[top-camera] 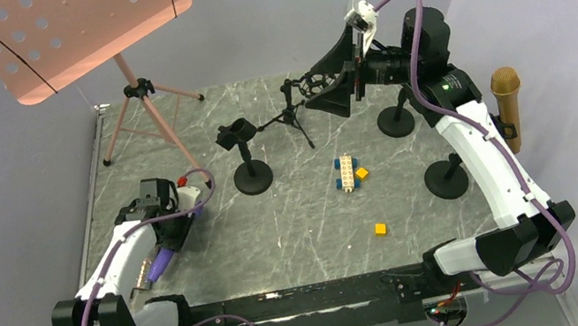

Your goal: Remove the microphone from the stand

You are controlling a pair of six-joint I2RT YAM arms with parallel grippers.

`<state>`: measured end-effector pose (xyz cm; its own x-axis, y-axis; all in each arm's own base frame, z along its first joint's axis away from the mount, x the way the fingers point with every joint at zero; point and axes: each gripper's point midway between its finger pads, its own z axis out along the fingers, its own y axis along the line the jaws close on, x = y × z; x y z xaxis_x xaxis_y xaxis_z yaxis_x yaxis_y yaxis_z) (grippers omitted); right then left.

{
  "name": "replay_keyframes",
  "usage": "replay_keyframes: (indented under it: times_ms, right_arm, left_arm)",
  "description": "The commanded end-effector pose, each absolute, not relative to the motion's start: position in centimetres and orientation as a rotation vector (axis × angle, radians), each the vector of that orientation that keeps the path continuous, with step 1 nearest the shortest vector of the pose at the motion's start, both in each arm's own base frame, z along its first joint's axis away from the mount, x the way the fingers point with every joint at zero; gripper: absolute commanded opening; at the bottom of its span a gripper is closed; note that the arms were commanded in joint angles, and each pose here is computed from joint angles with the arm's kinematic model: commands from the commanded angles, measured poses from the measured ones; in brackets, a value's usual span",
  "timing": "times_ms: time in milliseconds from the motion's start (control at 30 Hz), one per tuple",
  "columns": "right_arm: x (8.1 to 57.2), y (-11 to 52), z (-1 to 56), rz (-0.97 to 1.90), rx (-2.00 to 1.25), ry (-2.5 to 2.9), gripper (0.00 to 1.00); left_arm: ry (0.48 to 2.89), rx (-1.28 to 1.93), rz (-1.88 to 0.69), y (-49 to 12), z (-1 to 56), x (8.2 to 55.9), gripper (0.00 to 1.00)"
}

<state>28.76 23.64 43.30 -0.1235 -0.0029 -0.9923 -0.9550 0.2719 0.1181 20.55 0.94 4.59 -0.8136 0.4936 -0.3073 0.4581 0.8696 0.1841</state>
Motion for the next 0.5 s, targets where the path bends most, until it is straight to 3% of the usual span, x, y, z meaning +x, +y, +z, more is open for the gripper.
replay_keyframes:
  times_ms: [0,167,467]
  right_arm:
    - [28.9,23.2,44.2,1.025,-0.967,1.41,1.0]
    - [31.1,21.4,42.8,0.832,-0.931,1.553,1.0]
    - [36.9,15.8,42.3,0.441,-0.738,1.842,1.0]
  left_arm:
    - [2.702,0.727,0.147,1.1,4.3,21.2,0.35]
    - [2.743,0.699,0.12,0.8,4.4,20.6,0.52]
    - [2.728,0.691,0.102,0.6,6.1,20.7,0.55]
